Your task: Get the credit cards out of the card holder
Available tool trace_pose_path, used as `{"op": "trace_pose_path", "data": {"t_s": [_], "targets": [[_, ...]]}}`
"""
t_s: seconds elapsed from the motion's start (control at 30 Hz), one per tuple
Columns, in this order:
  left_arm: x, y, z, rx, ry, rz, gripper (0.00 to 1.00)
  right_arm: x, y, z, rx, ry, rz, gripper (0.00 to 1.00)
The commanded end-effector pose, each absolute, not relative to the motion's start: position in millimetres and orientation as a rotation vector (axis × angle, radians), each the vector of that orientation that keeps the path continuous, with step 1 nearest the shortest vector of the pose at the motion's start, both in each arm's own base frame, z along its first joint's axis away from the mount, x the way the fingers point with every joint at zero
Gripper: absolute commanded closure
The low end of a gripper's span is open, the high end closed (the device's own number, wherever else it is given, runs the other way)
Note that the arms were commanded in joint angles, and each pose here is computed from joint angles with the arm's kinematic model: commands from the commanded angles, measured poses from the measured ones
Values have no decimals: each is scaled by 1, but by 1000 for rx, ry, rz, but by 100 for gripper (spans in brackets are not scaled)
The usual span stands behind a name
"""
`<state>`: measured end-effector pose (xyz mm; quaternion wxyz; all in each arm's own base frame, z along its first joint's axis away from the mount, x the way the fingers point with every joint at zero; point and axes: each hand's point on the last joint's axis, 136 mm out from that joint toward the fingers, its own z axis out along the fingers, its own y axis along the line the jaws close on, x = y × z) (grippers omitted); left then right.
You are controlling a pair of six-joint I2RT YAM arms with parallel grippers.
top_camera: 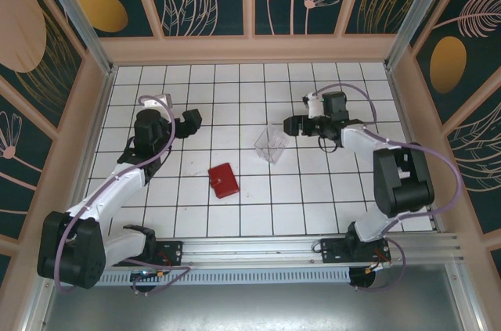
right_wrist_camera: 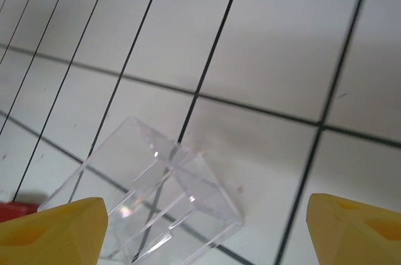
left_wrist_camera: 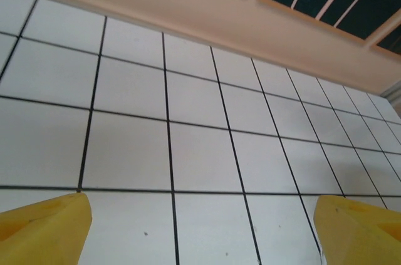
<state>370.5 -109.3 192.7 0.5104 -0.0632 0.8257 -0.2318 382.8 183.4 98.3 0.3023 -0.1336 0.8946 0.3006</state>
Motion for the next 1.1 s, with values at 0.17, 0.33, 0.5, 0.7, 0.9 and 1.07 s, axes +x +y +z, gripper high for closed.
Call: {"op": "trace_pose_path", "data": {"t_s": [0.17,0.33,0.5,0.7,0.9,1.07], "targets": [[366,-118,194,-143,2017,-619,7,371,229,83,-483,2444,980,17],[366,-119,192,-139,2023,-625,7,363,230,75,-502,2469,995,16],[367,-121,192,-139,2029,-634,6,344,234,76,-538,2485,1018,17],[368,-131,189,-106,2070,-679,7,321,245,80,-581,2498,1067,17],[362,-143,185,-72,2128,-734,8,301,261,82,-617,2521,1081,18],[352,-160,173,-22,2203,-768,9,312,258,75,-515,2564,850,29]]}}
